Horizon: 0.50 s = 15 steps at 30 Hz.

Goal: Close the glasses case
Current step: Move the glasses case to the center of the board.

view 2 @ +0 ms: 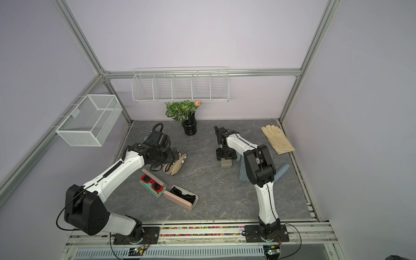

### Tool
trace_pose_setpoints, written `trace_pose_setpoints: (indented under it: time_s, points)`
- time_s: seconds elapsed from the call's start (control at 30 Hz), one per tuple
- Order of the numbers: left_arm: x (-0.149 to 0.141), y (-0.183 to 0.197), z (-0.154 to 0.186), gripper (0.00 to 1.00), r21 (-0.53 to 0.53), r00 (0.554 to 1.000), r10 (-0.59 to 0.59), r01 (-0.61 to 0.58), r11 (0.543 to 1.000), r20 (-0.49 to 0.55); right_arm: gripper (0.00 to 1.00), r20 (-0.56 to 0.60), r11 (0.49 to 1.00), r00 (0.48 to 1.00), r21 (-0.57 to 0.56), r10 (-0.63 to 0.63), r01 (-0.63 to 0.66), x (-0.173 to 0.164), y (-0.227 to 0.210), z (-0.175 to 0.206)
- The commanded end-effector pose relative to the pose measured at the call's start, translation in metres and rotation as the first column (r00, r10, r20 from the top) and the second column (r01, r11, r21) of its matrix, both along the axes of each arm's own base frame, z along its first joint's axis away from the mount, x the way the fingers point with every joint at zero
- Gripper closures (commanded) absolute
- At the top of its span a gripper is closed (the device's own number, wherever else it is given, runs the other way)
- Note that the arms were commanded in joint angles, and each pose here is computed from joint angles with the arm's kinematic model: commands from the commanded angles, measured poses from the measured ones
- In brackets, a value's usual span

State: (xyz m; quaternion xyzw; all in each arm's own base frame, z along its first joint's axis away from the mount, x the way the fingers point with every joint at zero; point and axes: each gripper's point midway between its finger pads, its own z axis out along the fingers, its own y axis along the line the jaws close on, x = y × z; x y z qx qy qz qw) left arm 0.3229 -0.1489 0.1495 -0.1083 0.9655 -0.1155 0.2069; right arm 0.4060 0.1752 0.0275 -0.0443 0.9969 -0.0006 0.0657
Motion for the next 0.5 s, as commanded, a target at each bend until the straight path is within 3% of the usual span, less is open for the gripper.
trace_pose_setpoints:
  time_s: [0.0,0.27,0.47]
  points:
    - [0.000,0.005,0.001,0.00,-0.001,1.000,-0.001,0.001,1.000,0.010,0.23,-0.021,0.999,0.999,-0.020,0.038,-0.038,0.004,-0.006,-0.002]
    - [0.006,0.017,-0.010,0.00,0.006,1.000,0.022,-0.022,1.000,-0.016,0.14,-0.006,0.999,0.999,-0.001,0.047,-0.047,0.012,-0.005,0.010]
    - [0.017,0.028,-0.021,0.00,0.061,0.999,0.032,-0.030,0.998,-0.043,0.13,0.059,0.998,0.996,0.019,0.064,-0.065,0.003,0.000,0.046]
